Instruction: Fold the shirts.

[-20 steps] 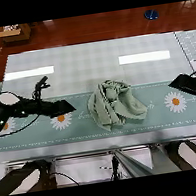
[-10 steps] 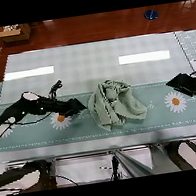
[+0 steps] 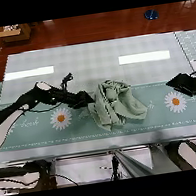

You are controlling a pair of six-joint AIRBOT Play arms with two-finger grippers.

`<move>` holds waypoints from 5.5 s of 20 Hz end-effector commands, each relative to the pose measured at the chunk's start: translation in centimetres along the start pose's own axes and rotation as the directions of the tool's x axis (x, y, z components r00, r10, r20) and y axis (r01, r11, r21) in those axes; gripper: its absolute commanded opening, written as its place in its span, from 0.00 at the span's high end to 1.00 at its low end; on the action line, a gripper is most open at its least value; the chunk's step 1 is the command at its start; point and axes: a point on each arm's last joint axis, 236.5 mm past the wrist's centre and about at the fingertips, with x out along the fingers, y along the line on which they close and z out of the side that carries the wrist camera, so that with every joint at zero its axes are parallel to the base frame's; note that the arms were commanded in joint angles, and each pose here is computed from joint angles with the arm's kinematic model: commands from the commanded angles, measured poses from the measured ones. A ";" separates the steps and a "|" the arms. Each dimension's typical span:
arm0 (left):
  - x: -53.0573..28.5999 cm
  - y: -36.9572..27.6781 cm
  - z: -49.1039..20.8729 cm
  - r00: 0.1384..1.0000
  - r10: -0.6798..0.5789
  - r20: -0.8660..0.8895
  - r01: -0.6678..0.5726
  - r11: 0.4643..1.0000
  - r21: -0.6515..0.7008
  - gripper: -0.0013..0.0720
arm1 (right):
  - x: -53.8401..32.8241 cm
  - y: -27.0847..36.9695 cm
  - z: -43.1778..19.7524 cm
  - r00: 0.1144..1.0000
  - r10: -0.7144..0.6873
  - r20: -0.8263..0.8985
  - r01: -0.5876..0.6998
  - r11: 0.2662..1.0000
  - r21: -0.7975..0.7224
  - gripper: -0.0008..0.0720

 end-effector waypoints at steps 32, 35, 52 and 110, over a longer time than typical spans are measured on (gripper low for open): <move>1.0 -0.3 -3.5 0.974 -0.086 -0.210 0.081 0.996 -0.033 0.95 | 7.0 -1.2 -9.8 0.974 0.145 -0.173 -0.103 0.968 0.229 0.27; 1.0 -0.3 -3.5 0.974 -0.086 -0.209 0.081 0.996 -0.033 0.95 | 7.7 0.0 -10.0 0.969 0.206 -0.137 -0.164 0.950 0.267 0.27; -8.2 -6.3 4.1 0.990 -0.120 0.068 0.104 0.973 0.208 0.95 | 5.9 8.6 -4.1 0.972 0.226 -0.068 -0.233 0.967 -0.107 0.95; -14.2 3.4 5.1 0.985 0.046 0.164 -0.062 0.994 0.094 0.57 | 9.9 17.6 9.8 0.945 -0.277 -0.176 0.090 0.736 -0.671 0.95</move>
